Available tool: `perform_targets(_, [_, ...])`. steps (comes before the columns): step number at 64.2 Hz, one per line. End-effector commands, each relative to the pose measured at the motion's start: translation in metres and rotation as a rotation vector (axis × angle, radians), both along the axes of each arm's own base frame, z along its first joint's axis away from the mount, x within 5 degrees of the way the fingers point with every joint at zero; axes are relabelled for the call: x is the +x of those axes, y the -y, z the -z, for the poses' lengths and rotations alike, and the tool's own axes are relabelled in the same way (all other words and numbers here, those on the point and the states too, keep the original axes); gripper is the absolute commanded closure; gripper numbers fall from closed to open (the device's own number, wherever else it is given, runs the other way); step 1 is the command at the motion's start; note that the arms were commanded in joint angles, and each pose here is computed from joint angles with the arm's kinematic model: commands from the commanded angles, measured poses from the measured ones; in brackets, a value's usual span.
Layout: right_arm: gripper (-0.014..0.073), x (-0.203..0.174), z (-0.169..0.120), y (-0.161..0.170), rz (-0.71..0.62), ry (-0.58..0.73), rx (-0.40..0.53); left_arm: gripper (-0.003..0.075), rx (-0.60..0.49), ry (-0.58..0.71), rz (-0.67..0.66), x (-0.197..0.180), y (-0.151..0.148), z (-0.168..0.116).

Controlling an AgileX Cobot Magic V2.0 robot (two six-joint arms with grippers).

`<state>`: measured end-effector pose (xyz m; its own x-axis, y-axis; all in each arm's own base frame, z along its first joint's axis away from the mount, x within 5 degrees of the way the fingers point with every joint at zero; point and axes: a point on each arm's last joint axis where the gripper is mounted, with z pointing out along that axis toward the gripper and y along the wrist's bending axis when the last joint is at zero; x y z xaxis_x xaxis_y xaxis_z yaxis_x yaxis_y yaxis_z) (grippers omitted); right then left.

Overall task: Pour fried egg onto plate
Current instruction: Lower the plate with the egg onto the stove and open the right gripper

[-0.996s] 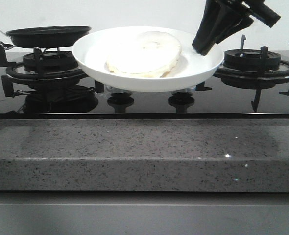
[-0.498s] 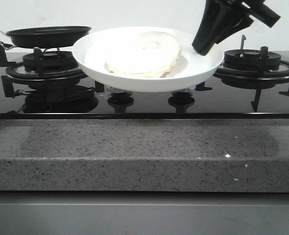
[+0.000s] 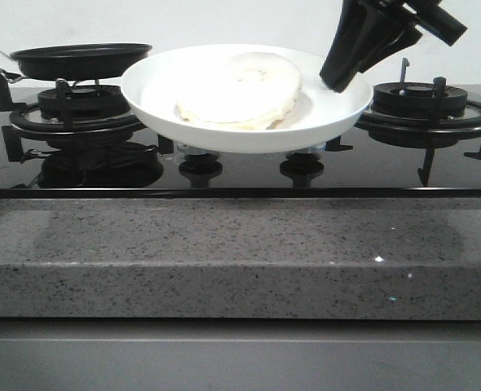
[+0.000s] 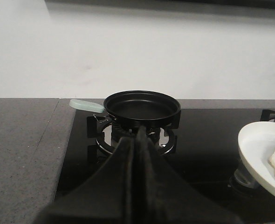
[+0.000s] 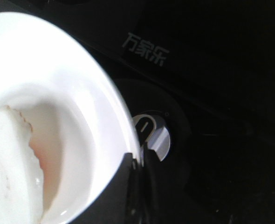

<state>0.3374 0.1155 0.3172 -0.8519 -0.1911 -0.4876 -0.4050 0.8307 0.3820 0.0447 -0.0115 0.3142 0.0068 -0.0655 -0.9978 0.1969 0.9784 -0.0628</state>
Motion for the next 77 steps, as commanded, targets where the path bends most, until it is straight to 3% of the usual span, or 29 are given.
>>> perform_targets(1, [0.0656,-0.006,-0.027,-0.001,0.018,0.084,0.068,0.0739,-0.039,0.089,0.000,-0.001,-0.001,-0.014])
perform_targets(18, [0.0656,-0.002,-0.032,0.000,0.053,0.050,0.084,0.0739,-0.039,0.089,0.000,-0.001,-0.001,-0.014])
perform_targets(44, [0.0656,0.078,-0.064,0.014,0.149,0.077,0.132,0.0739,-0.038,0.088,0.000,-0.001,-0.001,-0.014])
perform_targets(58, [0.0656,0.114,-0.055,0.024,0.229,0.095,0.074,0.0739,-0.038,0.087,0.000,-0.001,-0.001,-0.014])
perform_targets(77, [0.0656,0.126,-0.027,0.022,0.217,0.013,0.039,0.0739,-0.038,0.087,0.000,-0.001,-0.001,-0.014])
